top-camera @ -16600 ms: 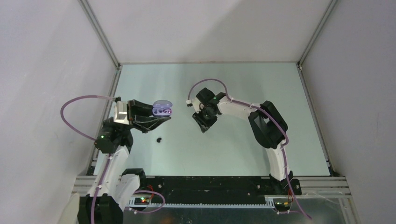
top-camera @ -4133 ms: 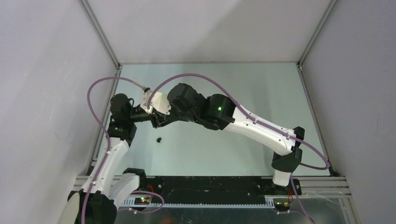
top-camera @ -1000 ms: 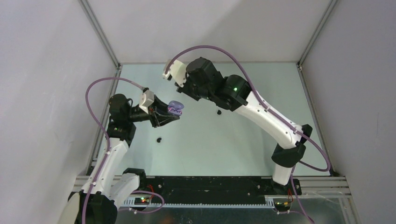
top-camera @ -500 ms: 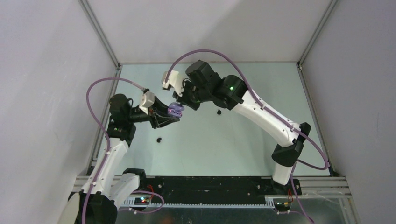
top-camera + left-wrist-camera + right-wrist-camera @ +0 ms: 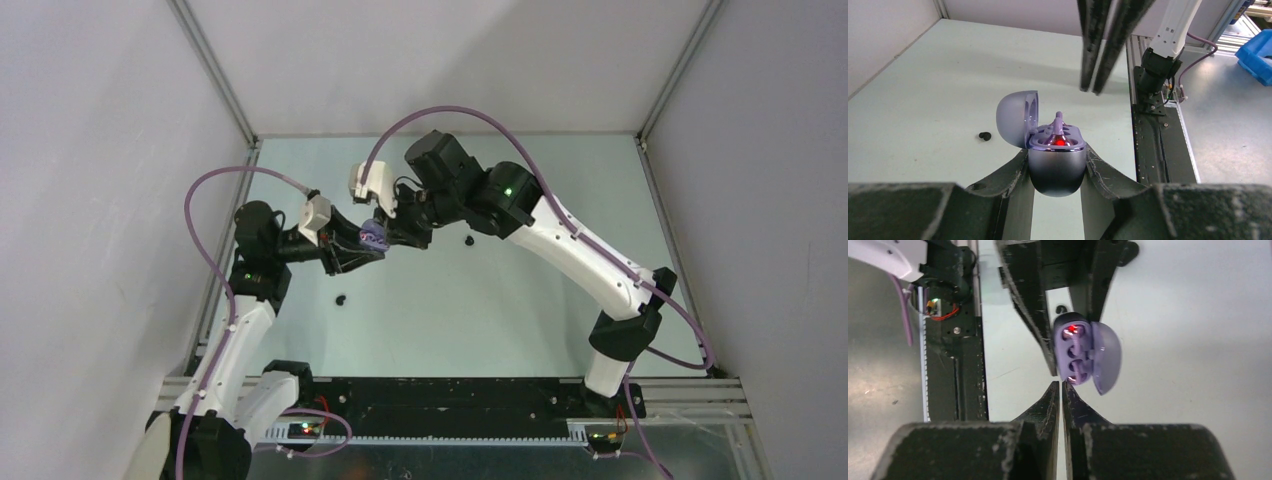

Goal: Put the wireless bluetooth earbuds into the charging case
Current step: Close the charging case.

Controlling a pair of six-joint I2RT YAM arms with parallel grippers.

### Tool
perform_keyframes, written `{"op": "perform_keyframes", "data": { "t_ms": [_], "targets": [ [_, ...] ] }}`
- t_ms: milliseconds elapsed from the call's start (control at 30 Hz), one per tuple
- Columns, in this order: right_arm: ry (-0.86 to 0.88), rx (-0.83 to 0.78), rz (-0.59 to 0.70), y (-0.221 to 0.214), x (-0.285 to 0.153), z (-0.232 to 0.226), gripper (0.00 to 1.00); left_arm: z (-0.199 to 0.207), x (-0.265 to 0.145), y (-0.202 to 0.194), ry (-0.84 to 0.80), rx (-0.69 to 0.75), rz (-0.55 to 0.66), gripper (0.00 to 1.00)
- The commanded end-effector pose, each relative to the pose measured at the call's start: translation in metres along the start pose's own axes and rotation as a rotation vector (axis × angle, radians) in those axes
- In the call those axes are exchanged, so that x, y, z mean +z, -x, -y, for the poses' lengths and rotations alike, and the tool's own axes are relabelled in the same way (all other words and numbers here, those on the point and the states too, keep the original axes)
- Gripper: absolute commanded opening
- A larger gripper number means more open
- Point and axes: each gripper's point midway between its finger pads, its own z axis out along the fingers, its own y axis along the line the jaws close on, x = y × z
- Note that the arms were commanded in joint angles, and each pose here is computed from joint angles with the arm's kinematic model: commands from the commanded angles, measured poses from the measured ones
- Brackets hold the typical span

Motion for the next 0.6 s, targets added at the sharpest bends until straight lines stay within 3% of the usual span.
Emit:
{"op": "perform_keyframes", "data": {
  "t_ms": [0, 133, 300, 567],
  "targets": [
    [-0.174, 0.035, 0.116, 0.032, -0.038, 0.032, 0.09, 0.003, -0.001, 0.01, -0.007, 0.056, 0.009, 0.0],
    [-0.278, 0.062, 0.128, 0.031, -0.038, 0.064, 0.1, 0.004, -0.001, 0.009, -0.013, 0.054, 0.008, 0.0],
    [-0.263, 0.072, 0.087, 0.017, -0.012, 0.075, 0.11, 0.005, -0.002, 0.01, -0.019, 0.066, 0.007, 0.0],
    [-0.09, 0.036, 0.037, 0.006, 0.013, 0.038, 0.11, 0.005, -0.002, 0.009, -0.021, 0.078, 0.001, 0.0]
  ]
}}
